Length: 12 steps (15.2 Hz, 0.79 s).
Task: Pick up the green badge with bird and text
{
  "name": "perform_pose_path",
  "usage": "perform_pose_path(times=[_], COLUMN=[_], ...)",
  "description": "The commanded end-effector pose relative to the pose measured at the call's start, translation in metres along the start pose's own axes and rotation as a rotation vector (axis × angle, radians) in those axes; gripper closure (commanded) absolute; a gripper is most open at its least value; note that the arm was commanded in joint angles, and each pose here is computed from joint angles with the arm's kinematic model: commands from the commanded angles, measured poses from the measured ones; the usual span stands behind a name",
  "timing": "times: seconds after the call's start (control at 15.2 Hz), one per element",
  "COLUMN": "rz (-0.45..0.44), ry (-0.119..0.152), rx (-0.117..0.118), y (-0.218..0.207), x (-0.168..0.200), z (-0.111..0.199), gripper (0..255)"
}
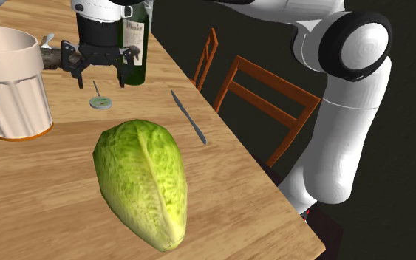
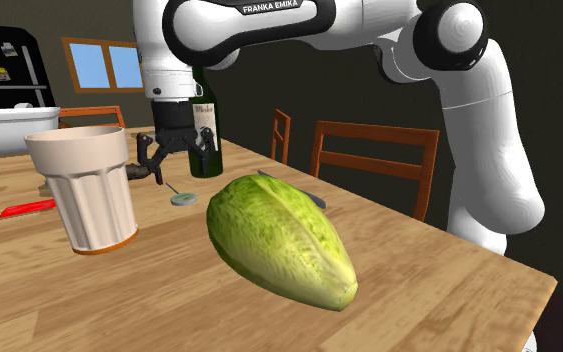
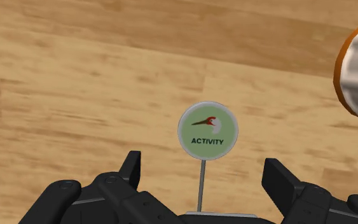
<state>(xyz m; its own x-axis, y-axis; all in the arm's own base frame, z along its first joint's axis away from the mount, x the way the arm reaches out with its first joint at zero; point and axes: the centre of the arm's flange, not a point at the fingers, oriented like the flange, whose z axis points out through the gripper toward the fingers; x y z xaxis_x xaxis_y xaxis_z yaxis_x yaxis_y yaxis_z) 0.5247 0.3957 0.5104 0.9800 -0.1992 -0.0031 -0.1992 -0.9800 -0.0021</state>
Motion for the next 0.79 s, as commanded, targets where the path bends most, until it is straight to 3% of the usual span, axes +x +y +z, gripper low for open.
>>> perform_pose_path(times=[0.0, 0.53, 0.59, 0.73], rz=[0.004, 0.004, 0.004, 0.004], ry=[0.002, 0.002, 0.002, 0.002], rx=[-0.001, -0.001, -0.001, -0.001], y=[-0.008, -0.008, -0.008, -0.008], x=[0.003, 0.003, 0.003, 0.003], z=[0.006, 0.041, 0.041, 0.04], gripper=[0, 0, 255, 255])
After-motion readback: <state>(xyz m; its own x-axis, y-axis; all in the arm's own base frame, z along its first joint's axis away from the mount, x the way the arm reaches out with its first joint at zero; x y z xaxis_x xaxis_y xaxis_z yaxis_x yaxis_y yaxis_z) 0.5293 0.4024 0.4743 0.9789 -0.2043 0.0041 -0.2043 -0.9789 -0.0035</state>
